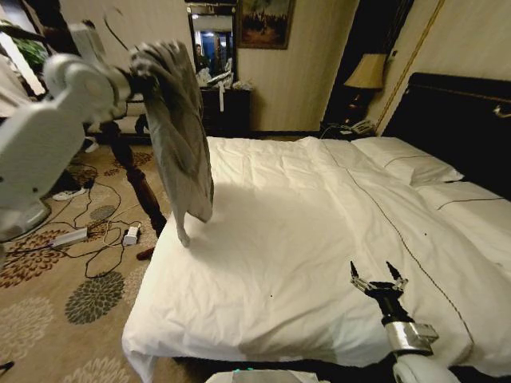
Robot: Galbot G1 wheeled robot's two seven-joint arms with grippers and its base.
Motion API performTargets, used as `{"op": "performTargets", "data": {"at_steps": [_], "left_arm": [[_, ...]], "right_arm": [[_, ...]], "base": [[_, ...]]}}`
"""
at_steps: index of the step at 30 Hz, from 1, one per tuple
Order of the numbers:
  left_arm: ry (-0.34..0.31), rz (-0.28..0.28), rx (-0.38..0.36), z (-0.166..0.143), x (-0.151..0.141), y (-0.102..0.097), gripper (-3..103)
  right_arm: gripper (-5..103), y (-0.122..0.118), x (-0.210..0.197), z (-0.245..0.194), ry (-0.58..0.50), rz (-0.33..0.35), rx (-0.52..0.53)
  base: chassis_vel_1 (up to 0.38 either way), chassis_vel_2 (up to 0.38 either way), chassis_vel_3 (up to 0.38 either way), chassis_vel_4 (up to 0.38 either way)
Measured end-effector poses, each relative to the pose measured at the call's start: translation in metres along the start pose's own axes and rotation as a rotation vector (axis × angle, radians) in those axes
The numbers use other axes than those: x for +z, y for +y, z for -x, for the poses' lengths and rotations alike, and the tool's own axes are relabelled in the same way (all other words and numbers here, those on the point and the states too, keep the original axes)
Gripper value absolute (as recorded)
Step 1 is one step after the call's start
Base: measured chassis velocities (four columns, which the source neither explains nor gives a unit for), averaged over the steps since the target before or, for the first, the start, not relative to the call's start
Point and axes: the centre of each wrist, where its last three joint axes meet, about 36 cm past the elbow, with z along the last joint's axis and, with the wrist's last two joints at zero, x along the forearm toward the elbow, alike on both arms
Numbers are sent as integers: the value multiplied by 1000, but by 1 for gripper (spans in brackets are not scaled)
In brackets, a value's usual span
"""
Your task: Pick up the clothes from the bed and hang them on the clothes hanger.
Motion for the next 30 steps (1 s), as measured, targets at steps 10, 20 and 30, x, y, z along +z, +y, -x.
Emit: {"op": "performTargets", "data": {"at_steps": [10,20,30], "left_arm": [[60,-24,-73,28,-14,5,16],[115,-97,-122,60,-32,1,16],[180,-149,-220,77,-40,9,16]], "right_arm": [[100,0,0,0,0,0,0],[100,0,0,0,0,0,0],[100,0,0,0,0,0,0]], "base": [[0,0,0,0],[0,0,0,0],[0,0,0,0]]}}
